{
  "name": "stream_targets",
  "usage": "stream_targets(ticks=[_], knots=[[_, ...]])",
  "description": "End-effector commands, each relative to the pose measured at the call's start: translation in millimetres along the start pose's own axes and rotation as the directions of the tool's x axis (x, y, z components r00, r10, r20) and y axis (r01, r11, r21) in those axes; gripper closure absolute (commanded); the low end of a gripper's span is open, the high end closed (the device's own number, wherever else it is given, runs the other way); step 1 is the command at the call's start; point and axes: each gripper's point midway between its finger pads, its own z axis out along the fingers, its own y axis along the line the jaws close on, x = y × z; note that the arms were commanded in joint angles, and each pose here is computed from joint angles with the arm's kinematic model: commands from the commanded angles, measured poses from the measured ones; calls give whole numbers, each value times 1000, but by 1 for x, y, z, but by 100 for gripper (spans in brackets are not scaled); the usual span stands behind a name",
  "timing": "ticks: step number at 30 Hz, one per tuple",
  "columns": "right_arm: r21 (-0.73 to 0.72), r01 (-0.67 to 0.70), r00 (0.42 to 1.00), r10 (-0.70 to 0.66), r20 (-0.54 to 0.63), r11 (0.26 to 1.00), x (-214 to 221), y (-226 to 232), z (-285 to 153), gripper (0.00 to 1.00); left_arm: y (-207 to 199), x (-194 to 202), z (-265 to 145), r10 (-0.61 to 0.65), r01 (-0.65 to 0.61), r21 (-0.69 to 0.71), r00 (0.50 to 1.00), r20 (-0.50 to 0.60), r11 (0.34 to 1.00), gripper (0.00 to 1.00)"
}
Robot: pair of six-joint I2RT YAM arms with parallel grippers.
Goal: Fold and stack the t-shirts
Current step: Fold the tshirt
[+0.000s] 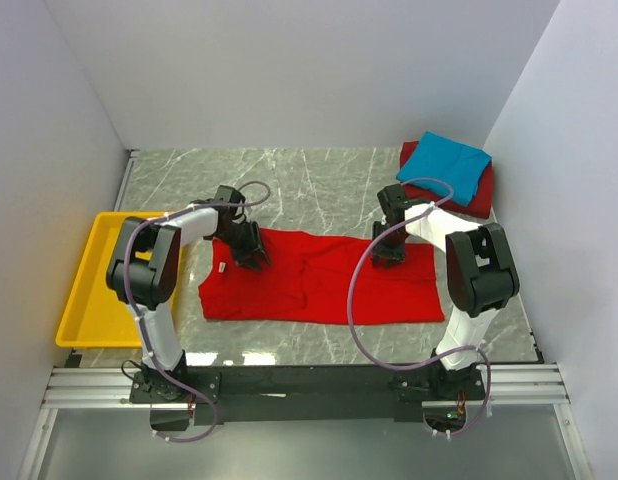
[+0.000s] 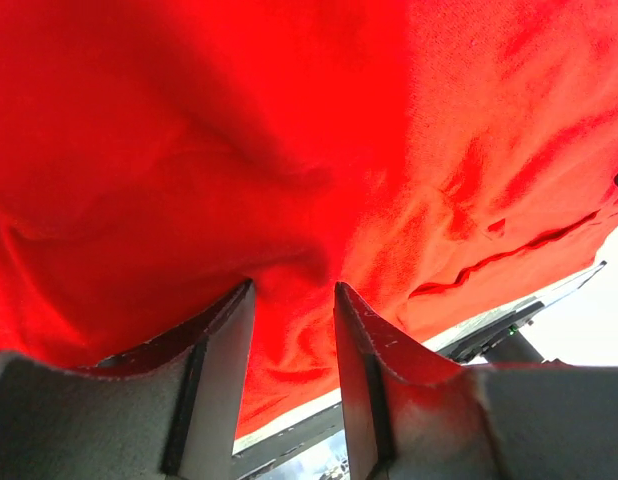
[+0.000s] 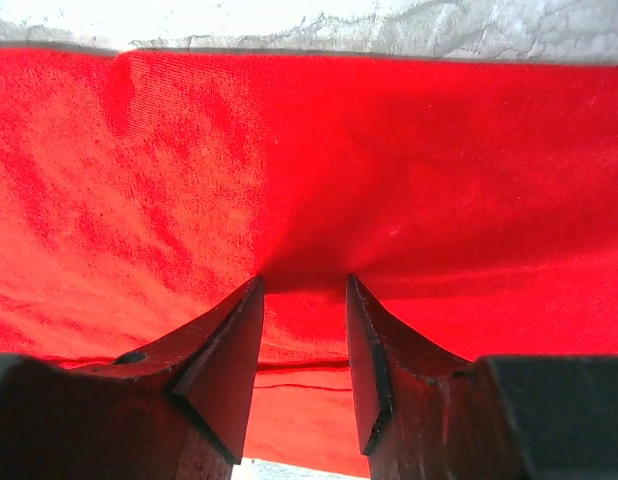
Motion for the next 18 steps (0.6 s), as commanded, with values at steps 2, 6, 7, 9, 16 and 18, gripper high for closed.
stream_targets(ticks=[2, 6, 7, 9, 16, 18], knots=[[-22, -20, 997, 18, -74, 1000, 21, 1, 8, 55, 21, -22, 10, 54, -53, -88, 998, 14, 995, 56], [-24, -40, 994, 37, -104, 999, 34, -1, 5, 55, 18, -39, 12, 58, -56, -83, 998, 22, 995, 57], [-23, -43, 993, 40, -109, 999, 37, -2, 5, 55, 17, -42, 12, 61, -59, -84, 998, 23, 995, 57], [-21, -55, 992, 52, -119, 998, 45, -3, 4, 55, 13, -51, 14, 78, -75, -82, 997, 27, 994, 59], [-36, -93, 989, 88, -122, 995, 68, -1, -4, 55, 5, -81, 22, 115, -110, -101, 993, 39, 989, 59], [-41, -109, 987, 103, -127, 993, 76, 1, -6, 55, 1, -95, 26, 132, -127, -105, 990, 44, 986, 60]])
